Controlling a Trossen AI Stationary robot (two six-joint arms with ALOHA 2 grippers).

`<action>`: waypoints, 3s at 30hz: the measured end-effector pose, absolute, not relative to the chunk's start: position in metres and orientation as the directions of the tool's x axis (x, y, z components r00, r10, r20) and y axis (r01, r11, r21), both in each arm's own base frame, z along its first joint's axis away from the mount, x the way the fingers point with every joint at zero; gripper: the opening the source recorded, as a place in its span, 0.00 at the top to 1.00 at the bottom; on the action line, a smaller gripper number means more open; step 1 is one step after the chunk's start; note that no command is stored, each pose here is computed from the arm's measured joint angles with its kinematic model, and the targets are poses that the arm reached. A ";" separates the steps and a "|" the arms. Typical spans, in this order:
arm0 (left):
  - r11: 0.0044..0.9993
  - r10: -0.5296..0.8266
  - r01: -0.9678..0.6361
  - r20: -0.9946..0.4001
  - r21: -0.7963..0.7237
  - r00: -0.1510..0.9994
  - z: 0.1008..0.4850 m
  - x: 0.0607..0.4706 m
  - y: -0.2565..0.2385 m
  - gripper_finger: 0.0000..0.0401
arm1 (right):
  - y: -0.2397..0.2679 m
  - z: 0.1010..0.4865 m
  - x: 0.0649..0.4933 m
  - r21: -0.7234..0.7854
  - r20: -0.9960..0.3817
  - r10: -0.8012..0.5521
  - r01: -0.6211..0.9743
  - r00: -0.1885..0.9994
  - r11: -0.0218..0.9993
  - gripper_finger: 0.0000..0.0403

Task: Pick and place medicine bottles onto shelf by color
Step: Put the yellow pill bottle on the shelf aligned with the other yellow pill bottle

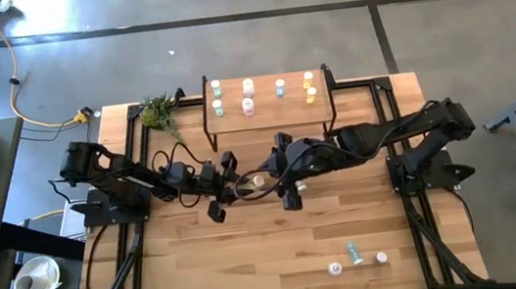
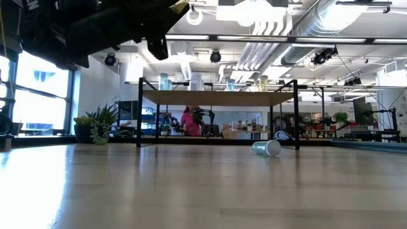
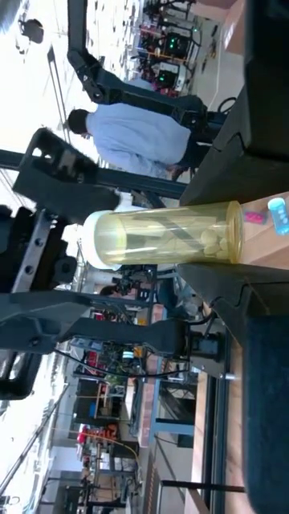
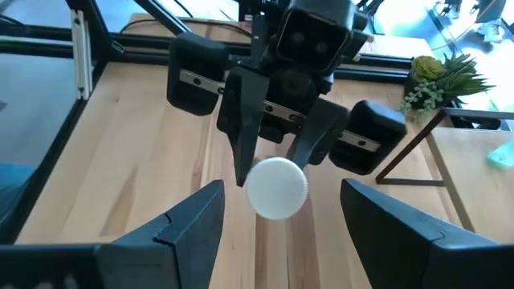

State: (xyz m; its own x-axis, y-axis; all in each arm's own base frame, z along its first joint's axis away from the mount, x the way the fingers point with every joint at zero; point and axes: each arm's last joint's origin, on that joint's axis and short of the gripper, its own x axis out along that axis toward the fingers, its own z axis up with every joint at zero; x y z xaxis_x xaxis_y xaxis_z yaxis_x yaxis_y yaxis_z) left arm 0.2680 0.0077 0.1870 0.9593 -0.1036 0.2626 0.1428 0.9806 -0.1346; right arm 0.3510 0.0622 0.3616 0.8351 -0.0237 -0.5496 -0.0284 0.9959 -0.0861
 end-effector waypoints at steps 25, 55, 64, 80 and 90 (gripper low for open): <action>0.981 -0.102 0.141 0.261 -0.135 0.960 0.187 0.268 0.008 0.76 | 0.062 0.354 0.362 -0.072 -0.539 -0.018 -0.024 0.842 0.997 0.60; 0.991 -0.049 0.078 0.257 -0.106 0.965 0.186 0.268 0.009 0.76 | 0.060 0.349 0.358 -0.061 -0.586 -0.056 0.025 0.808 0.998 0.65; 0.991 -0.048 0.078 0.256 -0.106 0.966 0.186 0.268 0.010 0.76 | 0.060 0.350 0.359 -0.057 -0.582 -0.056 0.028 0.811 0.998 0.65; 0.991 -0.038 0.068 0.253 -0.112 0.967 0.186 0.269 0.010 0.76 | 0.055 0.350 0.359 -0.037 -0.585 -0.054 0.040 0.809 0.998 0.73; 0.992 -0.019 0.049 0.250 -0.116 0.968 0.186 0.269 0.010 0.71 | 0.053 0.349 0.359 -0.037 -0.597 -0.060 0.047 0.800 0.998 0.73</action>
State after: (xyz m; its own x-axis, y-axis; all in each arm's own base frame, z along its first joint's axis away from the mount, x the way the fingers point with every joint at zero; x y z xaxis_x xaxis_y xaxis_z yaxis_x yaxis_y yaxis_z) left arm 0.2686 0.0104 0.1857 0.9681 -0.0188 0.2497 0.0491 0.9921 -0.1159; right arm 0.3589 0.0531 0.3485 0.8002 -0.0595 -0.5967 0.0468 0.9982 -0.0368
